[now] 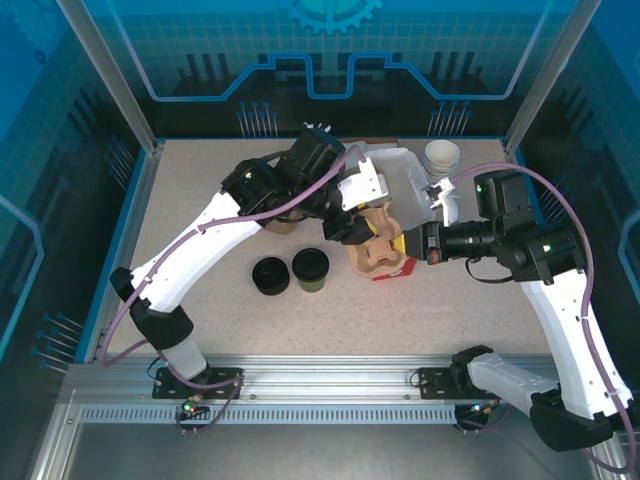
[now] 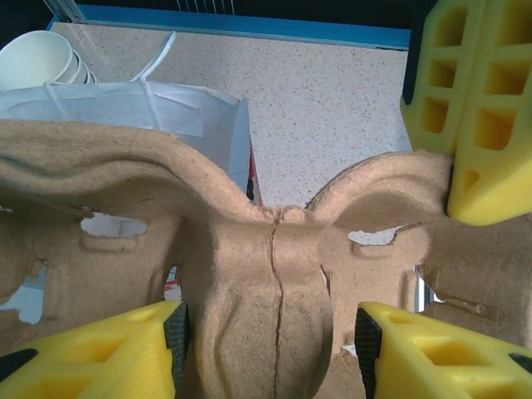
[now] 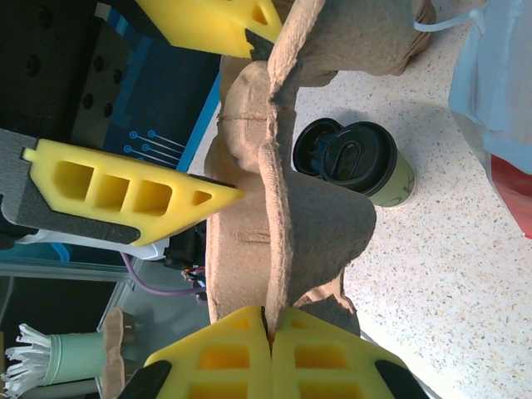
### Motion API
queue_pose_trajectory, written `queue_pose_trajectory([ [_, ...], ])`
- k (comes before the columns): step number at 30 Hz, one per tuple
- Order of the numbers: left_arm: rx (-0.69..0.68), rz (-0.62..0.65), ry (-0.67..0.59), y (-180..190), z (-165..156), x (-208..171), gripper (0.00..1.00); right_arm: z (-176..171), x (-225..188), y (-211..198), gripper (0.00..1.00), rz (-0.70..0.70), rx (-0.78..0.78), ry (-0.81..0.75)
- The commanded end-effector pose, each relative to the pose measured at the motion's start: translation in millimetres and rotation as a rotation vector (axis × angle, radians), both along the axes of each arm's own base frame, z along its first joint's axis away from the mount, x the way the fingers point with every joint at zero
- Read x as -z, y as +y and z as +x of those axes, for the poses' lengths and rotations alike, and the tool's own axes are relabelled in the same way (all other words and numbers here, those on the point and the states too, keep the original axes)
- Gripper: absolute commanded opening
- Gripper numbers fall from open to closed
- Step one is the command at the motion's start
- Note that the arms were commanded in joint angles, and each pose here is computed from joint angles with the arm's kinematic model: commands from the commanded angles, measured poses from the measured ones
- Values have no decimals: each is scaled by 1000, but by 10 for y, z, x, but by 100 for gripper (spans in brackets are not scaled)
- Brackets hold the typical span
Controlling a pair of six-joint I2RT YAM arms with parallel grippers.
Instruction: Pack the takeout coffee
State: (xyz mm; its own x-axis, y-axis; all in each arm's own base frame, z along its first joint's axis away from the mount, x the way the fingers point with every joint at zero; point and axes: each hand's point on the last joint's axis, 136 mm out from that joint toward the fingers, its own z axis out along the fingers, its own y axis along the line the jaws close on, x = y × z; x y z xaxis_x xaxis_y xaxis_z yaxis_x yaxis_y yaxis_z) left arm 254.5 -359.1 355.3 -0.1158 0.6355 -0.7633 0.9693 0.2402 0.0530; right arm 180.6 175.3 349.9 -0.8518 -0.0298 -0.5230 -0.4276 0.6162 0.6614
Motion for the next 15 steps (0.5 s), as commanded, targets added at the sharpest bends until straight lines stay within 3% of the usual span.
queue_pose_trajectory([
  [1, 24, 4, 5, -45, -28, -9, 57, -60, -130, -9, 0, 28, -18, -29],
  [9, 24, 13, -5, -86, 12, 24, 57, -48, -141, 8, 0, 46, -27, -20],
  [15, 22, 2, -19, -95, 27, -18, 48, -31, -131, -22, 0, 41, -14, -21],
])
